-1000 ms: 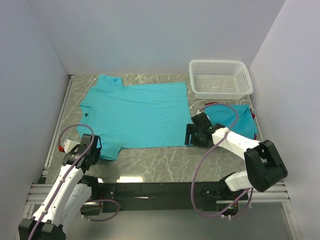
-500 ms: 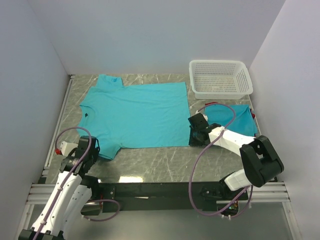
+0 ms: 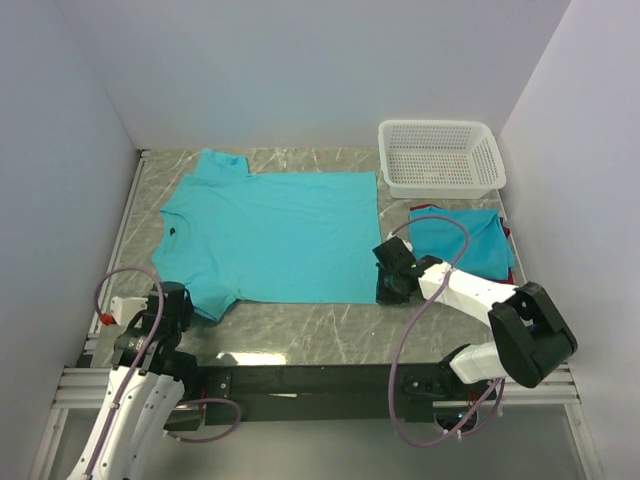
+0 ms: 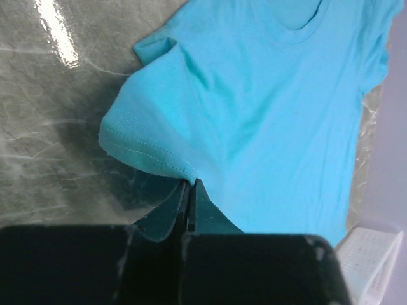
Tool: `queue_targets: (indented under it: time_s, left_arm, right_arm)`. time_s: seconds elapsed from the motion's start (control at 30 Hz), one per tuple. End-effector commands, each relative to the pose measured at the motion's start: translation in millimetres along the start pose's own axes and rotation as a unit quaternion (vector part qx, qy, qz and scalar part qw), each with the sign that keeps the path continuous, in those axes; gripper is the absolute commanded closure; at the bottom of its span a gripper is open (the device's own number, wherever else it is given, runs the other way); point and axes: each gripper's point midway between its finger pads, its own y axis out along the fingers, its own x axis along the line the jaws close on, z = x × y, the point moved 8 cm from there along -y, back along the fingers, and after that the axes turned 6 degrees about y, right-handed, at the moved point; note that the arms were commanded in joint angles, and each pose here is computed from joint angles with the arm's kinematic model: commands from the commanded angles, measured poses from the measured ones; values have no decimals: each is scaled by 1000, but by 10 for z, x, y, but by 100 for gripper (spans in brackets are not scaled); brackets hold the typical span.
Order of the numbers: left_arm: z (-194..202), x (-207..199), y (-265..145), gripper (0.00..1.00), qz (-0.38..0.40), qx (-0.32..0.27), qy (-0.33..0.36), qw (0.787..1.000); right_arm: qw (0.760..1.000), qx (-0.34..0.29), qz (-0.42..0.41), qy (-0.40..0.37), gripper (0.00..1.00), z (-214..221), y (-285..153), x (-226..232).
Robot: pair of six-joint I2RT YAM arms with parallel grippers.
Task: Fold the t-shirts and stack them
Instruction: Fold the tshirt
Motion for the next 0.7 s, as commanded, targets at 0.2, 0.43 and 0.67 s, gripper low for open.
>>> queue_targets:
  time_s: [0.2, 0.43, 0.67]
  left_arm:
    - [-46, -67, 5, 99, -6, -16, 18, 1000]
    - [-52, -373, 75, 99, 35, -23, 39, 998]
    - [-132, -792, 131, 100, 59, -51, 50, 996]
  right_arm:
    - [1000, -10, -4, -3, 100, -49, -188, 62]
    - [999, -50, -14, -7, 100, -393, -338, 258]
    - [998, -62, -16, -2, 100, -723, -378, 344]
